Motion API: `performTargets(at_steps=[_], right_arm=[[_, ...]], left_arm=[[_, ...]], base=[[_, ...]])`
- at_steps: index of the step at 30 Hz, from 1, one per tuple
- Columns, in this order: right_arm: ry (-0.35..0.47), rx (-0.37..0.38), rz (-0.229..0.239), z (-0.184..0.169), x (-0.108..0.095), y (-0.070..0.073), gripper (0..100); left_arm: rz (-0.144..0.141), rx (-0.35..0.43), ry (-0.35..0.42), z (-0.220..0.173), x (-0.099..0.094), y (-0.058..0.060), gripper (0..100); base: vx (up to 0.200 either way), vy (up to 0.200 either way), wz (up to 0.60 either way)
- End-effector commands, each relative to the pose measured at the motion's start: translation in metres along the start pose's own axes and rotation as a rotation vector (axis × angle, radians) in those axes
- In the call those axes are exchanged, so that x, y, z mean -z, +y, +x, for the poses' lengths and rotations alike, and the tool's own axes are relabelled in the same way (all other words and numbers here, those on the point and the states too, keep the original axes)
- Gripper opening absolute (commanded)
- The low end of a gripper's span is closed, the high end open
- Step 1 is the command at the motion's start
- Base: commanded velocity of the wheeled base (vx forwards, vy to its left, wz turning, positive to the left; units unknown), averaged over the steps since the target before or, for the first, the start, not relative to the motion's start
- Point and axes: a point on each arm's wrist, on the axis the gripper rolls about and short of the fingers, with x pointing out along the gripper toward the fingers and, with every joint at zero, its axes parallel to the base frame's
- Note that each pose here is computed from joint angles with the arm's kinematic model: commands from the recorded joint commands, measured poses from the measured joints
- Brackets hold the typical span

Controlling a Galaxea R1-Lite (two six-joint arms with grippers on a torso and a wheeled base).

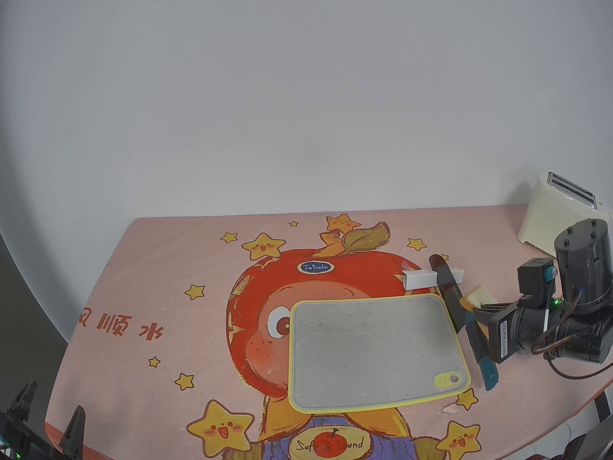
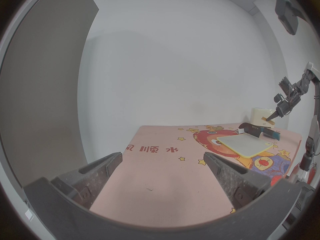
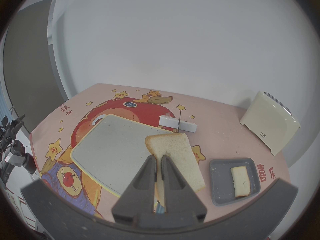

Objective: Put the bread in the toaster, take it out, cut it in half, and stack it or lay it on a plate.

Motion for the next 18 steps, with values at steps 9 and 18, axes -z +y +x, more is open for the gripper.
performTargets(at_steps=[9,18], right_arm=[[0.002,0.01,0.0,0.001,0.0,-0.0001,0],[0.017,0.014,-0.007,0.0042,0.002,0.001,0]], left_arm=[[0.0,-0.001,0.016,0.0013,0.0047,0.0,100],[-0.001,-0.001,0.017,0.0013,0.0049,0.0,100]], base=[[0.0,-0.111,0.0],[0.0,-0.089,0.0]])
